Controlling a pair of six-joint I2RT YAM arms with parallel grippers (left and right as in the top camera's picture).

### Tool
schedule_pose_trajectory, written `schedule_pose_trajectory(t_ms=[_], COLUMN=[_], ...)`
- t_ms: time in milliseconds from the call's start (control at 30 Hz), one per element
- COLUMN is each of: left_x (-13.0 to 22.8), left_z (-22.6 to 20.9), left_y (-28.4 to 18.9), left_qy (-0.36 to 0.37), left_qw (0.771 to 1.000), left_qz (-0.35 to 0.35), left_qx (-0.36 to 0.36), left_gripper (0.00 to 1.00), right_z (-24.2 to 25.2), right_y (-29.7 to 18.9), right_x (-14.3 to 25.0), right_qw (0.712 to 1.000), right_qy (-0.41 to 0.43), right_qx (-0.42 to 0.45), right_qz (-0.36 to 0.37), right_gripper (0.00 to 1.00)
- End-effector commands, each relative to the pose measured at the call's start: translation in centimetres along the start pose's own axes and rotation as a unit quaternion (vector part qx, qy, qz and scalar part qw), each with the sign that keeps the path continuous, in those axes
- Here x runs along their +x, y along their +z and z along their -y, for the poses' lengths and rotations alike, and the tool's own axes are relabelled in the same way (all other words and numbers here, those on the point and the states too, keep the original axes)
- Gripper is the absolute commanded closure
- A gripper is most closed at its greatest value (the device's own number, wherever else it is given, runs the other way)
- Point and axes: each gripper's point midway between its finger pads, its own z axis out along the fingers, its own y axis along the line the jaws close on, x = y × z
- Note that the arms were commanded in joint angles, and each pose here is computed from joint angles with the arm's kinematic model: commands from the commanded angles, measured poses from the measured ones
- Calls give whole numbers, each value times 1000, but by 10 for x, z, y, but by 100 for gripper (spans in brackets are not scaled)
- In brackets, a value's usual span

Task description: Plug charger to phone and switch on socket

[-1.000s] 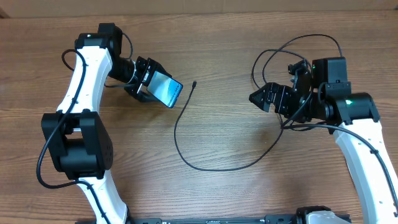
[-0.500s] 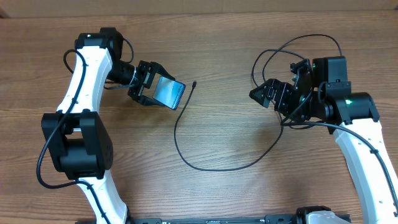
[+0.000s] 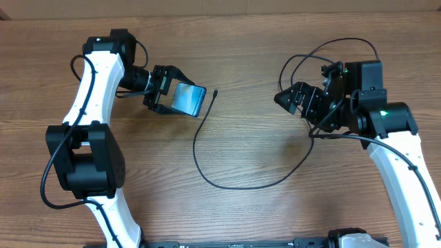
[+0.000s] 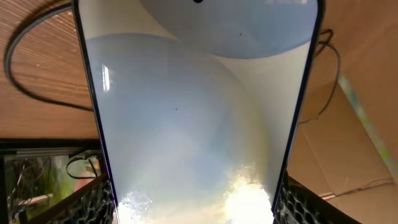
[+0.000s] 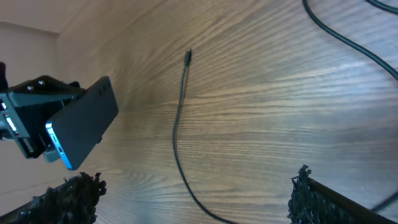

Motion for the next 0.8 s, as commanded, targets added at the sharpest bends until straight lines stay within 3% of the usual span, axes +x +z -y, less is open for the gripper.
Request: schedule_pose_trajectory(t_ms=[0, 767], left_x=[11, 21], left_z=[15, 18], left_y=[-11, -11], left_qy=[0, 2], left_qw=[999, 998], left_qz=[-19, -43], left_qx=[32, 42], left_gripper=[58, 58], right_z=[-6, -10], right_y=[5, 10], right_x=[3, 6], right_qw=[1000, 1000], right_qy=[0, -10], right_qx=[-2, 4], right_qz=[-2, -2], right_gripper=[0, 0])
